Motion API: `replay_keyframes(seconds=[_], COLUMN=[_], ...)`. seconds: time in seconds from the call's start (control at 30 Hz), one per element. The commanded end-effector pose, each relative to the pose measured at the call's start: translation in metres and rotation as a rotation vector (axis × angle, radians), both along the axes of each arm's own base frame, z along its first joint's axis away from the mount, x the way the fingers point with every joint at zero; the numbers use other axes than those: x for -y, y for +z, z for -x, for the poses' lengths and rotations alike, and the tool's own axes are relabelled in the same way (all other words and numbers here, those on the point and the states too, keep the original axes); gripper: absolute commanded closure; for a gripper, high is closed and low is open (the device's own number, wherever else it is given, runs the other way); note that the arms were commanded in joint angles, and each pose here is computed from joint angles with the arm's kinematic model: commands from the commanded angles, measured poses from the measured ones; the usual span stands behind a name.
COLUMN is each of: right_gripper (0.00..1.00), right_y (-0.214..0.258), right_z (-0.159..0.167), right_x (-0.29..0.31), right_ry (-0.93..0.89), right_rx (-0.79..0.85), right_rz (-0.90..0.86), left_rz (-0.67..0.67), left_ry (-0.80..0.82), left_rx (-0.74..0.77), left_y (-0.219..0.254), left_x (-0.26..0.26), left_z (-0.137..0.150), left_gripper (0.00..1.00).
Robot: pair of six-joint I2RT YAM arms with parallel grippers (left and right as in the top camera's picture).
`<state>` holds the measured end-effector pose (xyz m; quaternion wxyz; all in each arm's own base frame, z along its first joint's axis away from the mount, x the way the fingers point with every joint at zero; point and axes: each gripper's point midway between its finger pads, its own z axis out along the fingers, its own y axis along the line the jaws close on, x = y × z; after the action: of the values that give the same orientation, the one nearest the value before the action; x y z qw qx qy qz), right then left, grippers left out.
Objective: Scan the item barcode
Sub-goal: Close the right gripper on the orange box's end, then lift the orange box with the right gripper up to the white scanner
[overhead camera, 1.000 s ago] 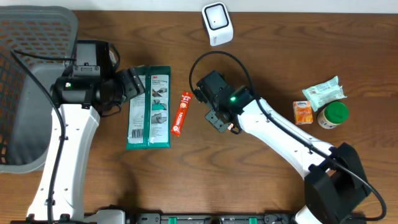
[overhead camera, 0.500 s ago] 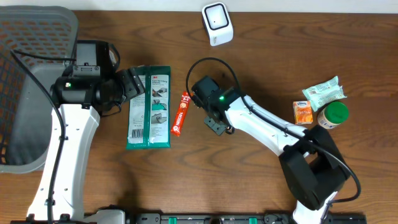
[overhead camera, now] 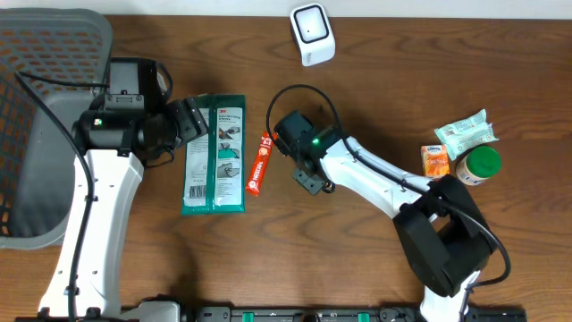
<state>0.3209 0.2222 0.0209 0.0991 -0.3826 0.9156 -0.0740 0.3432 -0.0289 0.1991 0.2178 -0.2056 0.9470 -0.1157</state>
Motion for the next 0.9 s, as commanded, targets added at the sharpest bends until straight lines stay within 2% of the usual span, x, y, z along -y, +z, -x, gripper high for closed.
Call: replay_keyframes(seconds=[0.0,0.27,0.37,0.47,0.53,0.7,0.87], right_gripper=[0.56,0.63,0.73,0.92,0.99,0.99,0.99], right_y=[-0.011,-0.030,-0.037,-0.039,-0.041,-0.037,0.003], right_z=[0.001,0.006,0.011,0.015,0.019,0.022,0.010], right_x=[0.006,0.021,0.026,0.026,0.020,0.011,-0.008], right_ry=[-0.011,-0.018,-0.018,-0.016,-0.009,-0.032,-0.071], right_rx=[-0.012,0.009,0.003,-0.015,-0.037,-0.055,-0.018], right_rz=[0.026,0.065,0.077,0.073,0.044,-0.003,-0.108], left_rz=[-0.009,-0.009,-0.008,-0.009,-0.008,-0.009,-0.008], left_ry=[0.000,0.000,0.000,0.000,0.000,0.000,0.000], left_rx=[0.009,0.009,0.009,0.009,0.009,0.009,0.009], left_y=[0.004,0.004,0.004,0.004,0.004,0.004,0.004], left_x=[-0.002,-0.002,-0.002,-0.002,-0.002,-0.002,-0.002], left_z=[-0.001,-0.001,-0.001,-0.001,-0.001,-0.001,-0.001], left_gripper=[0.20,0.20,0.20,0.20,0.20,0.20,0.20])
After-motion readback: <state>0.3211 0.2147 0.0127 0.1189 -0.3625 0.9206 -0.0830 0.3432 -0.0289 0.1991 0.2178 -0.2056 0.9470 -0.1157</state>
